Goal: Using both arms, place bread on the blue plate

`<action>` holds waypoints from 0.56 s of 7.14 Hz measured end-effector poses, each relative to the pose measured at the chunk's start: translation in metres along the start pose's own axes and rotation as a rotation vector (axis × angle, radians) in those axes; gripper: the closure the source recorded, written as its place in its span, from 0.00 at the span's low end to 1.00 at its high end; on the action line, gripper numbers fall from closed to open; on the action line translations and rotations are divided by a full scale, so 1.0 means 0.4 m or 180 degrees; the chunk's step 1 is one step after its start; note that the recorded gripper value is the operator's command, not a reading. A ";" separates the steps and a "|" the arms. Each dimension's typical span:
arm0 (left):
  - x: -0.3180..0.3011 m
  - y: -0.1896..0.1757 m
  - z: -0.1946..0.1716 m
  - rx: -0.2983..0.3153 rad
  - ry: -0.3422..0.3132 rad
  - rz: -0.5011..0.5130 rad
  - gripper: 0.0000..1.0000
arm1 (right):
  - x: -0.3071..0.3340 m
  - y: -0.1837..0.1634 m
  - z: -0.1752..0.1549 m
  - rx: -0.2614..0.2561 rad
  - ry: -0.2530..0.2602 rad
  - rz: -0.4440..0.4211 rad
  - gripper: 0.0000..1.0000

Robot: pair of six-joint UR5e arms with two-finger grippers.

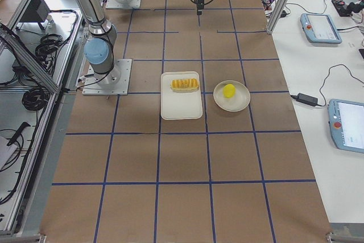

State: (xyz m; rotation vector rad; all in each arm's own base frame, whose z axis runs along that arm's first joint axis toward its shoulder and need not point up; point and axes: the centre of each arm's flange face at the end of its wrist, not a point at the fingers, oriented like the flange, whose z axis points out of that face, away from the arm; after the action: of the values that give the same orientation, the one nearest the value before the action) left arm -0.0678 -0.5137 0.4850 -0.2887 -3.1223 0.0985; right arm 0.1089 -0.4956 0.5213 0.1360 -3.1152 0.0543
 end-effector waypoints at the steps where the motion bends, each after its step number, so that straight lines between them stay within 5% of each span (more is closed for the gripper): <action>1: -0.088 0.010 -0.005 -0.0023 -0.0093 0.0183 0.00 | 0.059 0.000 0.038 -0.0050 0.0079 0.0088 0.01; 4: -0.515 0.163 -0.047 -0.0045 -0.0062 0.0686 0.00 | 0.268 0.022 0.182 -0.0170 0.0022 0.0379 0.04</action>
State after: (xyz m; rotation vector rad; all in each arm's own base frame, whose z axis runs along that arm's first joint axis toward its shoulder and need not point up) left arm 0.1469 -0.4864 0.4999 -0.6274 -3.1007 0.0803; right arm -0.0002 -0.4989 0.4511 -0.0505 -3.1109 -0.0264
